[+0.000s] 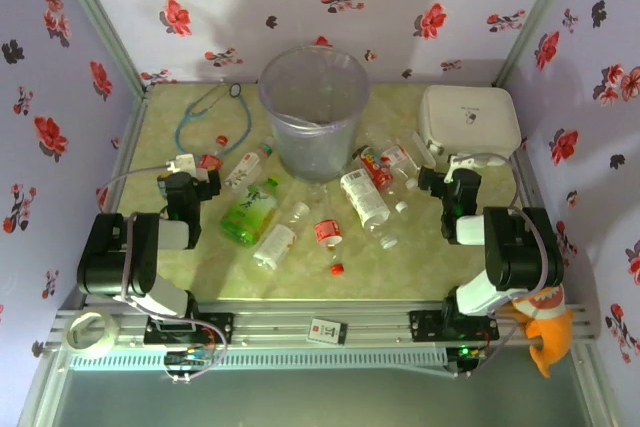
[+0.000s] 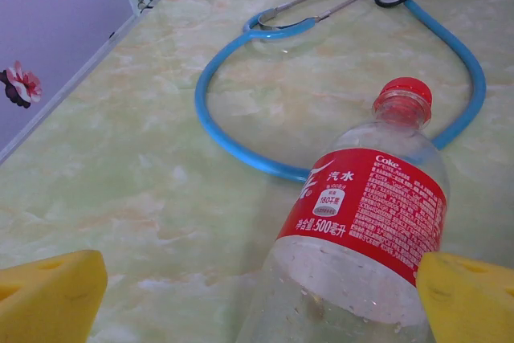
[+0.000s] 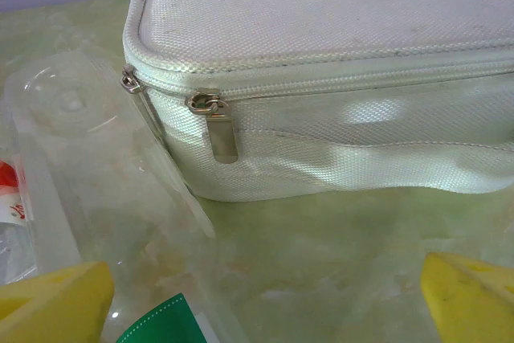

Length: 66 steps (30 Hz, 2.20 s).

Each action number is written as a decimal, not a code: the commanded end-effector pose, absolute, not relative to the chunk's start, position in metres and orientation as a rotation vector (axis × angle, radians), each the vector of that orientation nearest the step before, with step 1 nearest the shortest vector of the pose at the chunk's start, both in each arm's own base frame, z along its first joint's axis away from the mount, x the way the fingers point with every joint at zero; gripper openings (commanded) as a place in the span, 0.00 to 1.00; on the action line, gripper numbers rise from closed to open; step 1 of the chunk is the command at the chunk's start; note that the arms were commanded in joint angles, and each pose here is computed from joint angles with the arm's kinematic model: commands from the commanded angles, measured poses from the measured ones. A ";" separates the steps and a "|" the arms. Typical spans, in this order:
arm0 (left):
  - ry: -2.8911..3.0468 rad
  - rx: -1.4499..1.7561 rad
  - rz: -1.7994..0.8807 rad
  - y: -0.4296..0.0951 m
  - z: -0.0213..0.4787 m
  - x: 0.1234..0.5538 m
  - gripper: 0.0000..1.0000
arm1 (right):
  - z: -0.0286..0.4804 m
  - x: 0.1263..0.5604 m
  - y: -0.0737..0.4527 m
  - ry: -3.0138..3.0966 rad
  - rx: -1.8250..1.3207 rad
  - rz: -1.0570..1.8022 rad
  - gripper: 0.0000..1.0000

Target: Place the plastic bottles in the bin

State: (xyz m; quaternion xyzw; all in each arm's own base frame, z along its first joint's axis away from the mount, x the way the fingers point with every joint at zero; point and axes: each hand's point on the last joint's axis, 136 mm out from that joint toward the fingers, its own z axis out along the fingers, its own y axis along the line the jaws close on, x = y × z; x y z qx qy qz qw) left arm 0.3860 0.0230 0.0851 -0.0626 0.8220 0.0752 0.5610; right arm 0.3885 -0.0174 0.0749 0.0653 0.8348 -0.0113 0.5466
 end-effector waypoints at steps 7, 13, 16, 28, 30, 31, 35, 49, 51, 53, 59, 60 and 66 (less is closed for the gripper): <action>1.890 -0.163 0.219 0.032 0.098 0.394 1.00 | 0.086 0.397 -0.019 1.934 0.182 -0.028 0.99; 1.889 -0.161 0.216 0.032 0.098 0.394 1.00 | 0.086 0.398 -0.019 1.938 0.184 -0.027 0.99; 1.891 -0.163 0.216 0.032 0.098 0.394 1.00 | 0.086 0.398 -0.019 1.937 0.183 -0.027 0.99; 1.897 -0.163 0.203 0.033 0.097 0.395 1.00 | 0.084 0.400 -0.020 1.949 0.194 -0.020 0.99; 1.899 -0.163 0.198 0.033 0.097 0.395 1.00 | 0.085 0.399 -0.020 1.943 0.193 -0.023 0.99; 1.898 -0.164 0.191 0.033 0.097 0.395 1.00 | 0.088 0.398 -0.023 1.933 0.207 -0.035 0.99; 1.898 -0.167 0.195 0.034 0.111 0.393 1.00 | 0.106 0.402 -0.028 1.982 0.244 -0.065 0.99; 2.103 -0.466 0.115 0.041 0.201 0.354 1.00 | 0.172 0.340 -0.023 2.403 0.336 -0.109 0.97; 2.146 -0.462 0.059 0.032 0.204 0.352 1.00 | 0.173 0.333 -0.015 2.477 0.317 -0.074 0.94; 2.172 -0.457 0.012 0.022 0.206 0.350 1.00 | 0.170 0.325 -0.010 2.567 0.293 -0.063 0.92; 2.195 -0.426 -0.094 0.000 0.216 0.347 1.00 | 0.154 0.305 -0.006 2.802 0.180 -0.105 0.91; 2.194 -0.421 -0.103 -0.002 0.218 0.348 1.00 | 0.151 0.305 -0.007 2.827 0.158 -0.120 0.90; 2.200 -0.385 -0.130 -0.009 0.228 0.357 1.00 | 0.119 0.316 0.001 2.959 0.014 -0.092 0.81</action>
